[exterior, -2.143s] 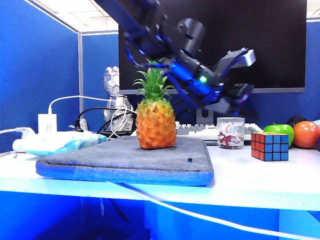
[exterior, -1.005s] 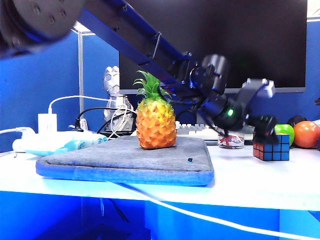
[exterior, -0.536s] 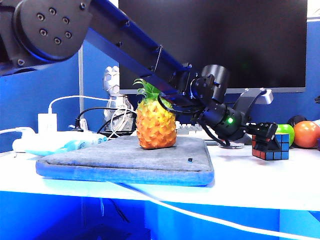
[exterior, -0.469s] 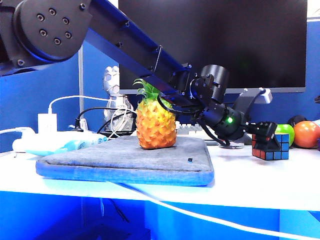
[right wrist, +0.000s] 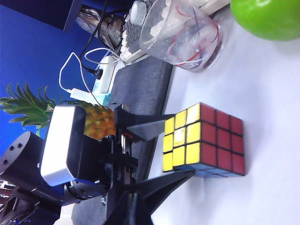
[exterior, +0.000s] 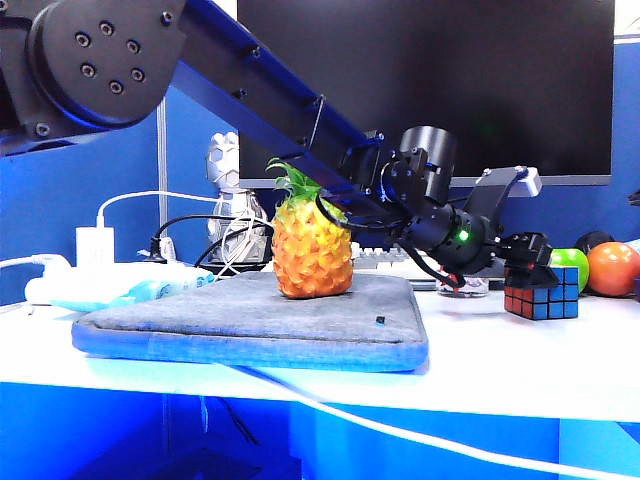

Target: Rotate the Rubik's Cube so that its red face is facing towards you.

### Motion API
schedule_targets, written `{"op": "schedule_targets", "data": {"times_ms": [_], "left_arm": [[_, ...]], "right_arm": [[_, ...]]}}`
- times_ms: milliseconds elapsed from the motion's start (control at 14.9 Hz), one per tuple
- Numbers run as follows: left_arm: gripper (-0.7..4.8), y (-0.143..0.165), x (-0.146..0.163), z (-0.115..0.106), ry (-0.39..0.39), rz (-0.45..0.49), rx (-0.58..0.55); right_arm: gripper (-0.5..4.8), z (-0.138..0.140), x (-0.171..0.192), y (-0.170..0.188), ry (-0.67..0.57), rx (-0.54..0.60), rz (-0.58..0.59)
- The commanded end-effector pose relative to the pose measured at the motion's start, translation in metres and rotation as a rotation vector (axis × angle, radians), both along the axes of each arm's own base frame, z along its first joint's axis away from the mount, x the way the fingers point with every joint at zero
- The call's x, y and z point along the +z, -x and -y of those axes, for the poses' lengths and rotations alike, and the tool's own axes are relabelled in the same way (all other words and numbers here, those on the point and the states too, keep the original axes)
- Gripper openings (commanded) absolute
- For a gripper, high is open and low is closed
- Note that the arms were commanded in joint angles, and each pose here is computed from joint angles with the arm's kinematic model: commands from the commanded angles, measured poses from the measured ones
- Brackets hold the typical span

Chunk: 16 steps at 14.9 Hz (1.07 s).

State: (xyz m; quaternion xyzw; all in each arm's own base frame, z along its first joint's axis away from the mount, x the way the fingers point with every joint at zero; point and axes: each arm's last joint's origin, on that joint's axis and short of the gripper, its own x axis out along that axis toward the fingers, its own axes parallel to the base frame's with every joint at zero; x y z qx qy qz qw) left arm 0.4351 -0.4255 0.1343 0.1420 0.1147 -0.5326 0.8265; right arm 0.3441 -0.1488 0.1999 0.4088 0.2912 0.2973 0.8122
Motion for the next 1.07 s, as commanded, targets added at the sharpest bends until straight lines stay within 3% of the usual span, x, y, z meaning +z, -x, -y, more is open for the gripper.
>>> {"op": "schedule_targets", "data": {"times_ms": [67,402,536,670,871,1072], "left_arm": [[1.15,0.003,-0.002,0.003,0.005,-0.009,-0.054],[0.95,0.006,-0.007,-0.001,-0.035,0.026,-0.258],[0.79,-0.006,-0.006,-0.015,-0.026,0.018,-0.268],[0.49,-0.021,-0.007,-0.035,-0.001,-0.032,-0.299],[0.47,-0.035,0.005,-0.057,0.052,-0.083,-0.386],[0.47,-0.039,0.038,-0.062,0.132,-0.031,-0.496]], "right_arm": [[0.23,0.0,0.004,-0.001,0.003,0.008,0.019],[0.23,0.0,0.004,0.0,-0.004,0.014,0.021],[0.23,0.0,0.004,0.0,-0.013,0.026,0.027],[0.23,0.0,0.004,0.0,-0.012,0.027,0.029],[0.23,-0.001,0.005,0.0,-0.023,0.048,0.045],[0.23,-0.002,0.006,0.0,-0.037,0.073,0.064]]}}
